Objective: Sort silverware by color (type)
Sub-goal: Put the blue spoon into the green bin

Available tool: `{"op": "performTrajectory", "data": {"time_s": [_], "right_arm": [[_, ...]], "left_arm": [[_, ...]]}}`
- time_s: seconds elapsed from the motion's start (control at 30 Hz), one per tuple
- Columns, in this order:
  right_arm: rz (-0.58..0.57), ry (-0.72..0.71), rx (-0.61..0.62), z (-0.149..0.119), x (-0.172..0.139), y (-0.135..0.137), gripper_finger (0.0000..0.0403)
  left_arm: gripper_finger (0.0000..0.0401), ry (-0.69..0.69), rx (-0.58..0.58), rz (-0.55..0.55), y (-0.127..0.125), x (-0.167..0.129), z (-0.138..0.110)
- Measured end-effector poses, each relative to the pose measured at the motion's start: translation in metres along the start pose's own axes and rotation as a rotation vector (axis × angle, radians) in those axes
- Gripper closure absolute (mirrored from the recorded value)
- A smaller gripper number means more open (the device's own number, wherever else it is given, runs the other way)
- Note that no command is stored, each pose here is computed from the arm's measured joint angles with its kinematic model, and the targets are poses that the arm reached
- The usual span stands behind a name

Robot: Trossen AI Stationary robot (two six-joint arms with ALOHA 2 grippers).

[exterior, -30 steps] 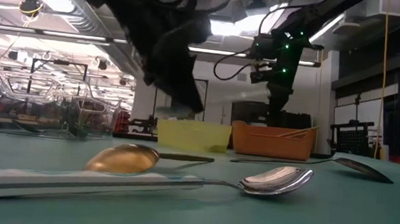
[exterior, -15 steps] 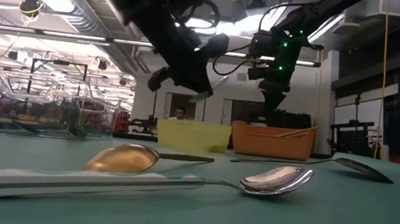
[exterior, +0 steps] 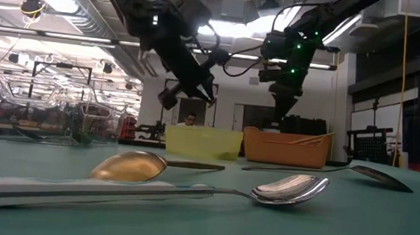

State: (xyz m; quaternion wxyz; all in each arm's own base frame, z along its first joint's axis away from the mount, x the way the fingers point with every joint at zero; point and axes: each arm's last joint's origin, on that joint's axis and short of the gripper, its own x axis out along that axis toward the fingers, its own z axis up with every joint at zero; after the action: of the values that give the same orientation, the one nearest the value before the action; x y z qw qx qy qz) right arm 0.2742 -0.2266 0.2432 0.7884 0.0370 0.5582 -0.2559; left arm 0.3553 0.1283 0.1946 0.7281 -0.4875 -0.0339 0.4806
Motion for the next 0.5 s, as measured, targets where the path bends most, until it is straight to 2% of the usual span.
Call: {"op": "performTrajectory", "data": {"time_s": [0.23,0.5], "right_arm": [[0.039,-0.018,0.000,0.001,0.000,0.001,0.0320],[0.039,-0.018,0.000,0.001,0.000,0.001,0.0320]], "left_arm": [[0.0391,-0.045,-0.098,0.034,0.013,0.018,-0.005],[0.0391,-0.050,-0.088,0.064,0.019,0.023,-0.007]]}}
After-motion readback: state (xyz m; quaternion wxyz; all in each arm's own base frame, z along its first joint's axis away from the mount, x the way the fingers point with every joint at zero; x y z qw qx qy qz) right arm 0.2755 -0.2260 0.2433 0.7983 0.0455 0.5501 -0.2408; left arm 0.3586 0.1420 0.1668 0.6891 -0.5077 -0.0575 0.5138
